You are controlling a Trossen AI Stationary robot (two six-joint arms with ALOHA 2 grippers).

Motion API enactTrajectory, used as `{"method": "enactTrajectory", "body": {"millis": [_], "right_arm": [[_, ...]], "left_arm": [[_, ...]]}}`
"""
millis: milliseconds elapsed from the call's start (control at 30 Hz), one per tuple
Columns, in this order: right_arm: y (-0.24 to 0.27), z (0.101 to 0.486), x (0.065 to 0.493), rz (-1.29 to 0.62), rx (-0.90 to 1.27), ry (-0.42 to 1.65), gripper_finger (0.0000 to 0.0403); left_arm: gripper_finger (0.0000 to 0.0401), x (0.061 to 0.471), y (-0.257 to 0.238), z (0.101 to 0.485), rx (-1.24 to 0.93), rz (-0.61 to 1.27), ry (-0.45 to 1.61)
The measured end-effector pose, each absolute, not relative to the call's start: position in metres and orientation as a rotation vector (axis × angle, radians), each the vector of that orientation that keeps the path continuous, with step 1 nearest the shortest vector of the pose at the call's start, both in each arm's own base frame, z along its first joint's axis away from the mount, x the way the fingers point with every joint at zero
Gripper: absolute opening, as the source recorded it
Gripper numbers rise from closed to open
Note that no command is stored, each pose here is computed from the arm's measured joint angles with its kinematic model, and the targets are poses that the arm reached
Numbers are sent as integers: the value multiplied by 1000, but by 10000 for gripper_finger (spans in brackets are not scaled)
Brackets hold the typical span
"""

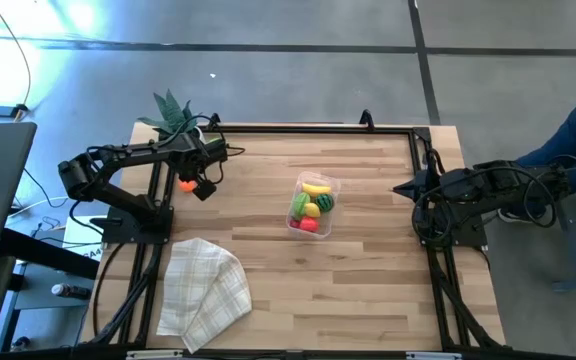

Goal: Pick and placing Produce into tupperware
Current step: Put the pumpkin into the transparent bin

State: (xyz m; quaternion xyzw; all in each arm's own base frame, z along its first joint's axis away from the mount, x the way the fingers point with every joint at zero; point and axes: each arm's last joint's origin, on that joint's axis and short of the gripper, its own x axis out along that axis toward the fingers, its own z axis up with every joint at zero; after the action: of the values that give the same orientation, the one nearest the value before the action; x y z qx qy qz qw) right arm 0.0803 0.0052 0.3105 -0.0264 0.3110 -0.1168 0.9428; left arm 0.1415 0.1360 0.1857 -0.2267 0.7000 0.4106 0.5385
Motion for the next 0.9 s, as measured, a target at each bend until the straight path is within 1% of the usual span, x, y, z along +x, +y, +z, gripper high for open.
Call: {"method": "enactTrajectory", "body": {"millis": [100,200,500,767,900], "right_arm": [[5,310,80,-238,-54,634,11],[5,311,80,-238,-54,634,11],[5,311,80,-239,-53,634,11],[5,310,80,-239,-54,634,11],[5,311,80,-239,-54,634,11]], "left_arm": [[385,142,136,186,-509,937,1673],[387,142,136,185,-488,908,1692],[371,139,146,176,-503,874,1739],[363,140,148,171,-462,829,1753],[362,131,148,159,-512,799,1759]]}}
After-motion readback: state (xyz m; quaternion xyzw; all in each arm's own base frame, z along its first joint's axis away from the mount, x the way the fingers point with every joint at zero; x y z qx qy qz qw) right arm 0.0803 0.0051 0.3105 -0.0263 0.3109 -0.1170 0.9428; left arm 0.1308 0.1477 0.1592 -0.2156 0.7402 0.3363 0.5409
